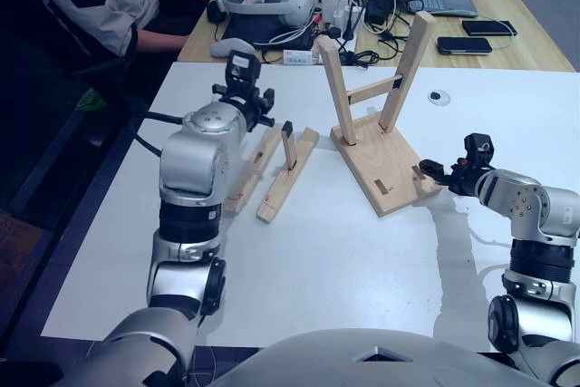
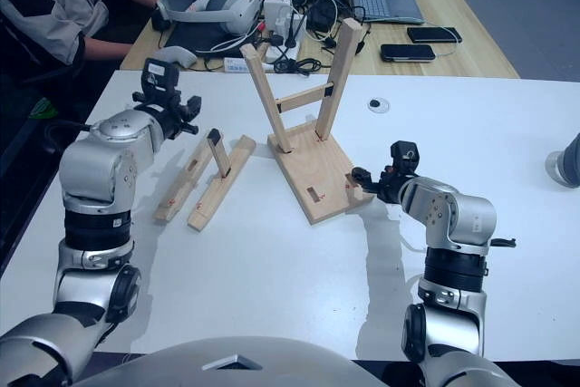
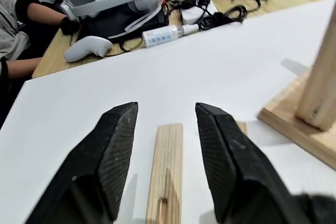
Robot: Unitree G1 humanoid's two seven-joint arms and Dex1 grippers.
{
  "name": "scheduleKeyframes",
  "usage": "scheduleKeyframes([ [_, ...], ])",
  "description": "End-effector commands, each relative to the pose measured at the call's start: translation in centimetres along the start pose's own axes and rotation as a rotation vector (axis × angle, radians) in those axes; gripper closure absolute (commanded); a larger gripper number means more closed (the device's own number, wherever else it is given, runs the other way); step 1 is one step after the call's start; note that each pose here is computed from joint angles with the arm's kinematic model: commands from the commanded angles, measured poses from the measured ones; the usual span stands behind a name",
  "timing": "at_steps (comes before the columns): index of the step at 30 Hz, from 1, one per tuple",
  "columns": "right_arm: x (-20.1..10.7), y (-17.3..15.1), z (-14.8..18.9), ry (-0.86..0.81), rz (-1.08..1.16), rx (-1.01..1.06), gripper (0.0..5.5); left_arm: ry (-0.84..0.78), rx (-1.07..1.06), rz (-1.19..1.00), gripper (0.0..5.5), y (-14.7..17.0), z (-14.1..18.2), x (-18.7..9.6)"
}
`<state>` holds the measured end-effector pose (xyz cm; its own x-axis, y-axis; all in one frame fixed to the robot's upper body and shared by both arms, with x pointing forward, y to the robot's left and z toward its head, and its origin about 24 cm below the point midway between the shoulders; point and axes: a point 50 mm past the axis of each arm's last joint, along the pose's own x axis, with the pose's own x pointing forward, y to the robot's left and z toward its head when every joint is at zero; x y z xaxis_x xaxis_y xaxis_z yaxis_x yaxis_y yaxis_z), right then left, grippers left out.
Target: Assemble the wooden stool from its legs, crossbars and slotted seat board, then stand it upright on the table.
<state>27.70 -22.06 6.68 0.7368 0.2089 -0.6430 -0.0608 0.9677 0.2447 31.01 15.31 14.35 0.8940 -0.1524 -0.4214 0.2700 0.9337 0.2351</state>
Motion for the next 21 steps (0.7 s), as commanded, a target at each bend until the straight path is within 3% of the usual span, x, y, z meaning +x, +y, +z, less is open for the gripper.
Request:
scheduleKeyframes([
  [1, -0.2, -0.4, 0.3, -0.009, -0.015, -0.003, 0.96, 0.064, 0.151, -0.104, 3.50, -1.7, -0.7, -1.6],
  [7, -0.1, -0.3, 0.2, -0.009, -0.009, -0.004, 0.96, -0.004, 0.106, -0.280, 3.50, -5.6, 1.2, -2.3],
  [21, -0.1, -0.6, 0.5, -0.019, -0.021, -0.006, 0.96, 0.041, 0.067, -0.272, 3.50, -6.5, -0.3, -1.1],
])
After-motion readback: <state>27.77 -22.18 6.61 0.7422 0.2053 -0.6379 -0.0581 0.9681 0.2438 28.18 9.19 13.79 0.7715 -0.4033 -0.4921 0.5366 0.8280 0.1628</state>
